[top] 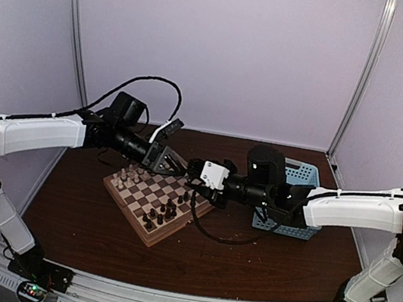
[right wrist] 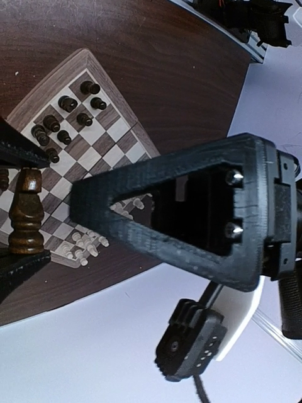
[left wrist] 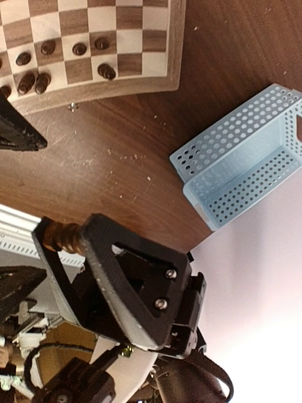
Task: Set up the chess pieces on the board
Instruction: Place the chess piece on the chessboard, then pick up the chess piece from the chessboard.
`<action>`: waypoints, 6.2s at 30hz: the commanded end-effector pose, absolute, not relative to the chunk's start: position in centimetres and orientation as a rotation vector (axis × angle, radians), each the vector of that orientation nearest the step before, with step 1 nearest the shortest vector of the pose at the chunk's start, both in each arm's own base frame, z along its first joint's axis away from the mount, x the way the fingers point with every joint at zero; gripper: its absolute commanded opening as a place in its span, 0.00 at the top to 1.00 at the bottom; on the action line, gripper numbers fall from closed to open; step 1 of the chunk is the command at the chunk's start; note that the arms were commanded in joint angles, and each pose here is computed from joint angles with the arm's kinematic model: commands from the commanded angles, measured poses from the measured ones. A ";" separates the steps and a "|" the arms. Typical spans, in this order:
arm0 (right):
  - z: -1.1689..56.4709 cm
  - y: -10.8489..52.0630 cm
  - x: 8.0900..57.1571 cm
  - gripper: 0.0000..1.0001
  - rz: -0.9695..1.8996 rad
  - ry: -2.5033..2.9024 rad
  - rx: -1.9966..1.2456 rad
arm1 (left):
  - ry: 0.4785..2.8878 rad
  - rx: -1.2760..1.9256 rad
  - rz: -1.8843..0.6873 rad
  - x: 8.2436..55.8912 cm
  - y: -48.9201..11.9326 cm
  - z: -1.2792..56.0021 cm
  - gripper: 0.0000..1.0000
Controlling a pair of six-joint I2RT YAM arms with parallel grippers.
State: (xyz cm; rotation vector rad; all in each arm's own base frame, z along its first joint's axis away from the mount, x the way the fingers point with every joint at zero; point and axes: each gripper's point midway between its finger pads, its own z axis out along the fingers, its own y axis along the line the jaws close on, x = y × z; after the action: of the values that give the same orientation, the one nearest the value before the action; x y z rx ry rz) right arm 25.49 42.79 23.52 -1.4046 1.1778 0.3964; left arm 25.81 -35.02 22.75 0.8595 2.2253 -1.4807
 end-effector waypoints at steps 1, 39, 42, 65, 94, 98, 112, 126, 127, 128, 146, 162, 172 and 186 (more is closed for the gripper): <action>23.8 41.3 25.6 0.68 0.368 1.232 -1.352 | 2.082 0.872 -1.267 27.0 -33.0 24.9 0.34; 29.3 44.9 23.1 0.70 1.589 1.802 -0.846 | 0.924 1.323 -0.438 24.7 -35.2 27.1 0.41; 29.3 45.1 23.6 0.70 1.624 1.798 -0.811 | 0.907 1.331 -0.456 24.4 -35.4 27.2 0.45; 28.1 45.9 25.1 0.69 1.723 1.825 -0.743 | 0.890 1.330 -0.485 23.8 -35.3 27.6 0.78; 26.0 40.2 27.3 0.34 1.195 2.064 -0.753 | 1.312 1.302 -0.541 26.9 -35.4 23.4 1.00; 24.8 39.7 28.1 0.34 1.118 2.112 -0.717 | 1.467 1.204 -0.496 29.7 -35.3 22.5 1.00; 23.7 39.1 28.4 0.34 1.090 2.098 -0.708 | 1.866 0.765 -0.338 34.1 -28.6 15.0 1.00; 24.9 40.4 28.7 0.34 1.163 2.041 -0.721 | 1.974 0.618 -0.286 32.3 -24.3 8.7 1.00; 24.9 40.5 28.7 0.34 1.162 2.041 -0.720 | 1.976 0.619 -0.283 32.3 -24.3 8.6 1.00; 24.9 40.5 28.7 0.34 1.163 2.042 -0.720 | 1.978 0.618 -0.282 32.3 -24.2 8.4 1.00; 24.5 41.3 29.1 0.33 1.177 2.056 -0.724 | 1.977 0.638 -0.314 32.0 -24.7 7.5 0.76; 24.0 41.0 29.1 0.33 1.162 2.060 -0.727 | 2.045 0.586 -0.288 31.8 -23.6 12.9 0.24; 23.7 40.5 28.9 0.34 1.135 2.069 -0.730 | 2.316 0.276 -0.155 31.2 -19.2 15.6 0.02; 23.5 36.0 30.3 0.31 0.830 2.056 -0.791 | 2.596 0.568 -0.245 29.7 -23.0 11.6 0.42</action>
State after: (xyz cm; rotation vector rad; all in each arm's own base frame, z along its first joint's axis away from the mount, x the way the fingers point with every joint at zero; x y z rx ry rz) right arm 29.54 37.78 22.36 -0.7758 2.0967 0.9418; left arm 30.12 -22.59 12.28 0.5073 2.5299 -0.2397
